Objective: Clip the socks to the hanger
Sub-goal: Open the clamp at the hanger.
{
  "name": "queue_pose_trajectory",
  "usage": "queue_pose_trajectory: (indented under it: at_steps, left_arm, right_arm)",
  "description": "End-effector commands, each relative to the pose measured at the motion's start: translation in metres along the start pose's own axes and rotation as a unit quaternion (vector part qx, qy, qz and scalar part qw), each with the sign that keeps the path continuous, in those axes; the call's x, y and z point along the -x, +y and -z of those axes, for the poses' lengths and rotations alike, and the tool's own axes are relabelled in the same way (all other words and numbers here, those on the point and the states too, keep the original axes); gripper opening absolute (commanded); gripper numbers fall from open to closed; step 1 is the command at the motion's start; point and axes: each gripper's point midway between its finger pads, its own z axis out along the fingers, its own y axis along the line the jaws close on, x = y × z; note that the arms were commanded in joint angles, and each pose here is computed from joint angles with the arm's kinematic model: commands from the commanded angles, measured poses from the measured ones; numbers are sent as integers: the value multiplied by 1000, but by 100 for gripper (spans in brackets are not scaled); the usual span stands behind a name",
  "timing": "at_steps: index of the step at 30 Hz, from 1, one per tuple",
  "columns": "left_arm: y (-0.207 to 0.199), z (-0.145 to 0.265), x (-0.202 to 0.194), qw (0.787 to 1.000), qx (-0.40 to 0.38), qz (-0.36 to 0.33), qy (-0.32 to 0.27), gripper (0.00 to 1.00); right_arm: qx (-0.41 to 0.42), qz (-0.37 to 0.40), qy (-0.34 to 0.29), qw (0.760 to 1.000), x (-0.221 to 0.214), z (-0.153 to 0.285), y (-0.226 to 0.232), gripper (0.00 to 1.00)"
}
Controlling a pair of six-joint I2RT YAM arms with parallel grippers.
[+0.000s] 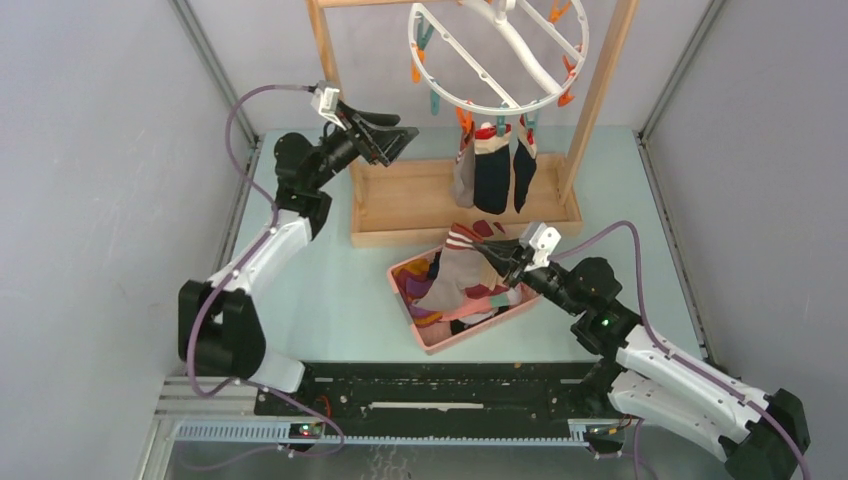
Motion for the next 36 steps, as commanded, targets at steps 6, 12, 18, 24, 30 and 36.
queue_pose_trajectory:
  at_steps: [6,12,18,24,30,36]
  left_arm:
    - [-13,5,14,998,-37,-33,-42,77]
    - [-6,58,12,992,82,-75,-66,78]
    - [-13,110,6,980,151,-97,-86,79]
    - [-25,137,-9,979,159,-101,-73,80]
    - [-37,137,-24,988,121,-83,-57,79]
    - [-60,124,-39,994,58,-84,-34,79]
  right_arm:
    - [-82,-56,-44,994,52,-50,-43,0]
    - [-160,-49,-40,985,62,-100,-62,0]
    - [-255,-40,-44,965,55,-142,-73,0]
    - [-374,-39,-42,926,47,-127,-110,0]
    - [-405,-35,-32,913,45,-96,-128,0]
    - [-442,-44,-22,896,39,-56,-153,0]
